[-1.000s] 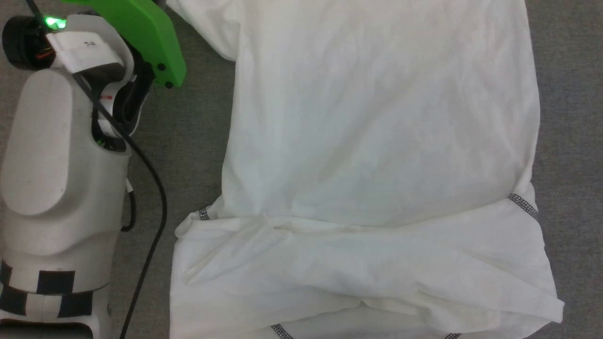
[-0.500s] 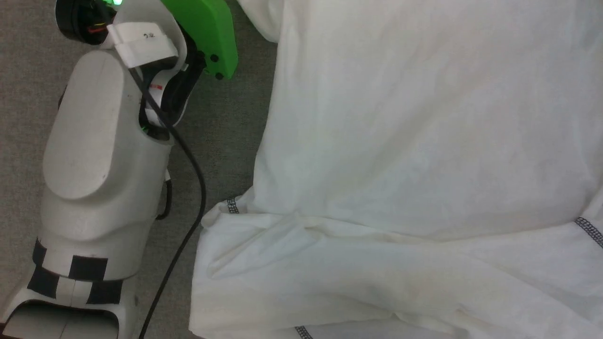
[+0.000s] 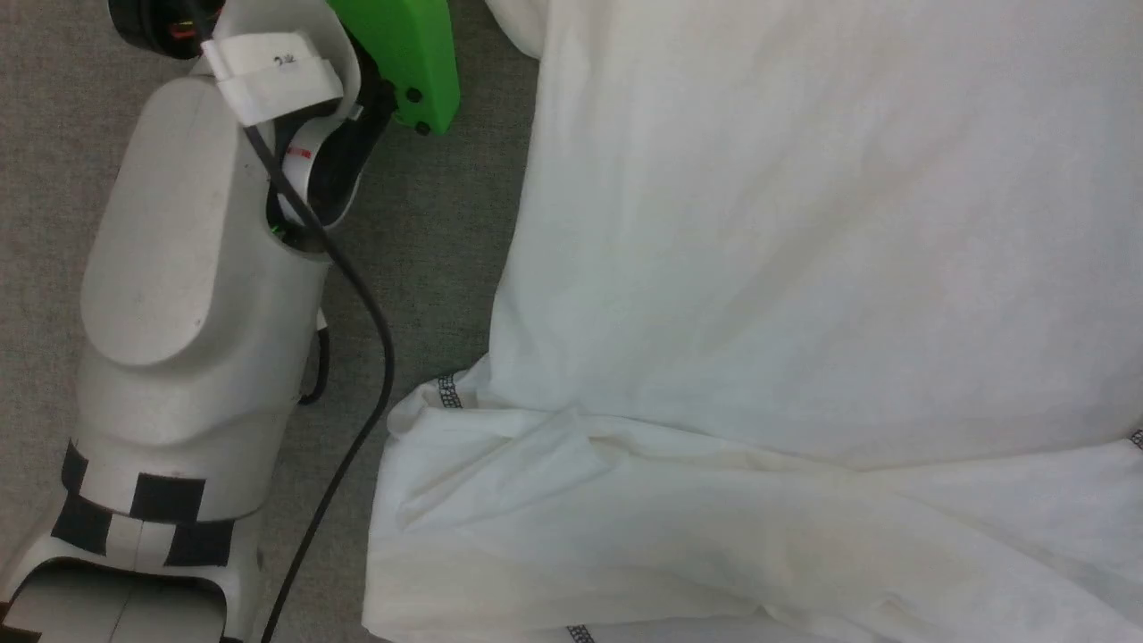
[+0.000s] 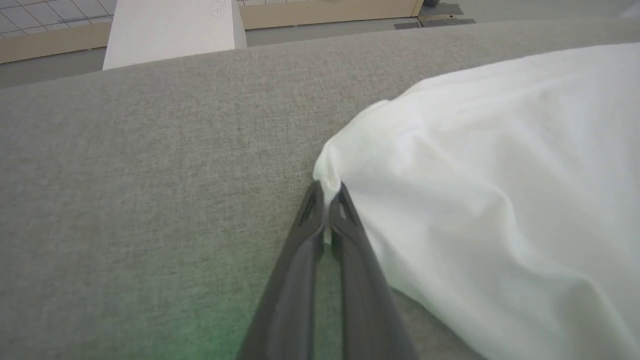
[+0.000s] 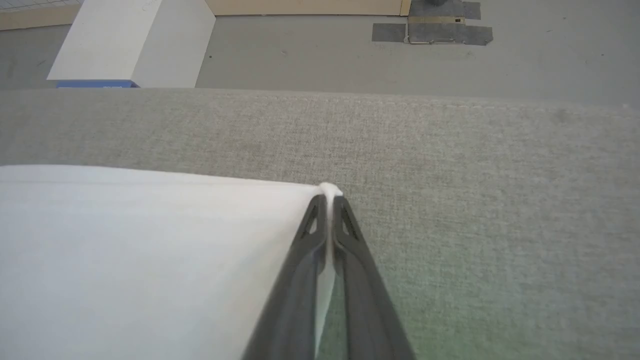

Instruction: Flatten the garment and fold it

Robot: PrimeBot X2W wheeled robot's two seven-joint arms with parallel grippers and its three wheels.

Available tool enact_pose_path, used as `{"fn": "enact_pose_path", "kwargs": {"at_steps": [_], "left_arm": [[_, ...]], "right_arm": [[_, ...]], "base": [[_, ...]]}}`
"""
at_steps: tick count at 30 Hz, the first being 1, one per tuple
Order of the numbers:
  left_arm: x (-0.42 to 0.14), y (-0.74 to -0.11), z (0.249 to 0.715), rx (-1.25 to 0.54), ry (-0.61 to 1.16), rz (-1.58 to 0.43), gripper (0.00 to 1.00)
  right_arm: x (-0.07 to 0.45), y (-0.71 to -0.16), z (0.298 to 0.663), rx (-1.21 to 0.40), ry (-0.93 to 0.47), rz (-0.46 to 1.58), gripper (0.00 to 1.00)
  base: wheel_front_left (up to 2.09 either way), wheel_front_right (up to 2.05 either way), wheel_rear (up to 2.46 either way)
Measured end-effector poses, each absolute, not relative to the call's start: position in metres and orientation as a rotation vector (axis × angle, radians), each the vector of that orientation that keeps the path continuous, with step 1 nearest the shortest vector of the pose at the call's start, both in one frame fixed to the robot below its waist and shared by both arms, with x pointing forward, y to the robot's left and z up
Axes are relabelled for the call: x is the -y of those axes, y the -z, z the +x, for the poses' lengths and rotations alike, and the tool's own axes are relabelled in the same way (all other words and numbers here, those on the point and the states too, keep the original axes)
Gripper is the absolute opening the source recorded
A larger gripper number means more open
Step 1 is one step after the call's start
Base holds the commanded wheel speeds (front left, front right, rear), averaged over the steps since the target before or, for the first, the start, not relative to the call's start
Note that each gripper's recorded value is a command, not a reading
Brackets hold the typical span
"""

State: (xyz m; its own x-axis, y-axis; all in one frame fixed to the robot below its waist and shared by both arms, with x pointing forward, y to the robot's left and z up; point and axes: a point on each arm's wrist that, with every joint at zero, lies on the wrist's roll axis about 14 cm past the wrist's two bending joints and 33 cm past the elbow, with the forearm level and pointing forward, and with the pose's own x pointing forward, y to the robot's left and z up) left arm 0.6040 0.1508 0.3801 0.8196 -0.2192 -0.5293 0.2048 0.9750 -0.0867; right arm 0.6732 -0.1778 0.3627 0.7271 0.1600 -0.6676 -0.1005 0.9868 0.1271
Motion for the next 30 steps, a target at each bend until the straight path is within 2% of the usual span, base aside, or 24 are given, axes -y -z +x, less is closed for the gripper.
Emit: {"fn": "enact_pose_path", "kwargs": {"at_steps": [15,22,30], "left_arm": [[-0.167,-0.484,0.632,-0.199,0.162,-0.017,0.0],[-0.172,-0.535,0.616,-0.09,0.183,-0.011,0.0],[-0.169,-0.576,0.549,0.019,0.238,-0.014,0.0]], "right_arm": [[0.208,-0.469,0.677,-0.418,-0.111,0.188,0.0],[0.206,-0.504,0.643,-0.341,-0.159,0.225,0.0],[0.204,-0.543,0.575,-0.269,-0.228,0.269,0.0]], "base": [[0.0,0.0,0.0],[0.0,0.0,0.0],[0.0,0.0,0.0]]}}
